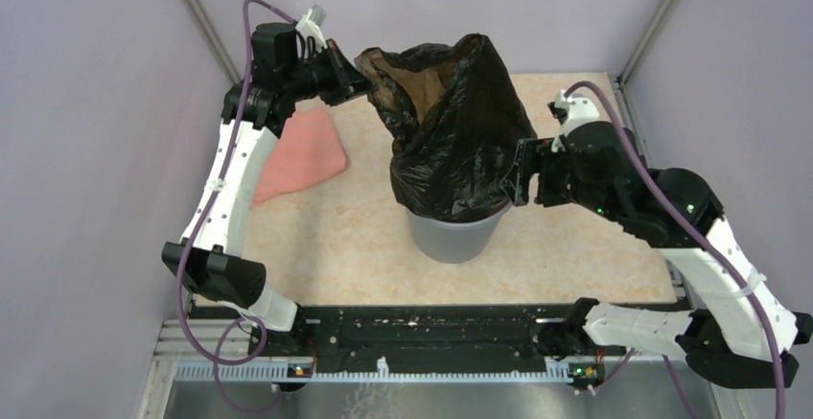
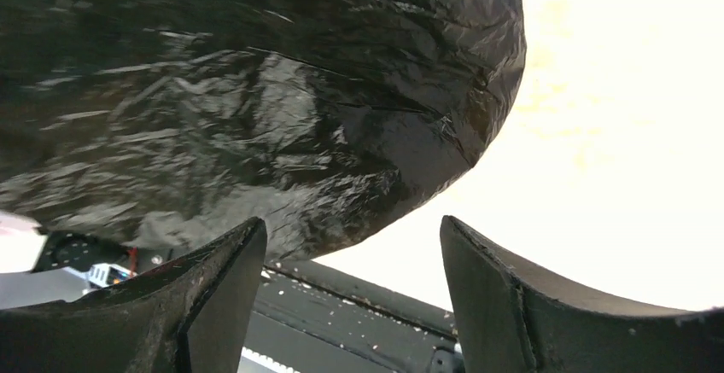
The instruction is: Put the trash bags into the trash bin
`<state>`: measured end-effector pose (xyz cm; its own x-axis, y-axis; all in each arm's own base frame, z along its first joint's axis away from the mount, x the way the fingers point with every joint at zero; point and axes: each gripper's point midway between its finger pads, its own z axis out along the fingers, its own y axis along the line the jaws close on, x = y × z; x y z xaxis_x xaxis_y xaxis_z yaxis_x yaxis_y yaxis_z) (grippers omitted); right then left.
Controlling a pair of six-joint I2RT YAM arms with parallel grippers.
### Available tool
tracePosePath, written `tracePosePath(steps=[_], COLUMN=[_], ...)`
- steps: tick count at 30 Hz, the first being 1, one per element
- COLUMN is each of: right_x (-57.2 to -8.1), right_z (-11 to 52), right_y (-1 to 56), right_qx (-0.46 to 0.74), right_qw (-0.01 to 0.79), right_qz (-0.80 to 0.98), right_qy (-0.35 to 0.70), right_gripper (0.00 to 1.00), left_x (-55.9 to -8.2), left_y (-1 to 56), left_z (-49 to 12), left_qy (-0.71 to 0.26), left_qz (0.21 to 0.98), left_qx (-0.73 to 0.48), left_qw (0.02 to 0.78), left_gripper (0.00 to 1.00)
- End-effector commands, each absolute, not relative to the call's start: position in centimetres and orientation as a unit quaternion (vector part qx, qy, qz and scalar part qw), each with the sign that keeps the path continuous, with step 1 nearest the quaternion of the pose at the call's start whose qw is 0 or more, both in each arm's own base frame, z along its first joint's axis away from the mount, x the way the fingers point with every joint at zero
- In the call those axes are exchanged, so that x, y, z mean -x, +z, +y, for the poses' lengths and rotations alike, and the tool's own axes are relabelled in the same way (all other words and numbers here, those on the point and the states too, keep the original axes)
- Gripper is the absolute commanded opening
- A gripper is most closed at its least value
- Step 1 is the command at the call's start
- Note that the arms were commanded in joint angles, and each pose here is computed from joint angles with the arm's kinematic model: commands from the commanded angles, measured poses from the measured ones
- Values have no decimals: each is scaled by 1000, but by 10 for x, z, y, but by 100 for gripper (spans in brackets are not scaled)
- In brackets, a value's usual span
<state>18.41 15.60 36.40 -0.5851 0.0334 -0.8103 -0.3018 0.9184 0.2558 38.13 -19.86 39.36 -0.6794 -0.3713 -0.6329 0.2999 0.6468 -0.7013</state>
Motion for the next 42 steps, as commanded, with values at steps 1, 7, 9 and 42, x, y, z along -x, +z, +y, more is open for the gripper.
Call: tracePosePath(steps=[1,7,9,42], right_x=[-202,-235,-244,-170], right_z=[163,205,220,215], right_y=[353,365,358,425], right_qx=[54,74,85,167], right_qw=[459,483,476,507], right_qz=[870,850,852,758], right_qy=[174,198,200,374], right_gripper=[73,39,26,74], left_x=[-369,-363,-362,-347], left_y=[415,423,426,413], left_z=[-199,-202,-203,-217], left_qy=[-436,-449,-452,-453], left_qz=[798,791,789,798], left_qx=[6,1,0,3], left_qw=[416,415,416,398], left_gripper=[0,0,0,0])
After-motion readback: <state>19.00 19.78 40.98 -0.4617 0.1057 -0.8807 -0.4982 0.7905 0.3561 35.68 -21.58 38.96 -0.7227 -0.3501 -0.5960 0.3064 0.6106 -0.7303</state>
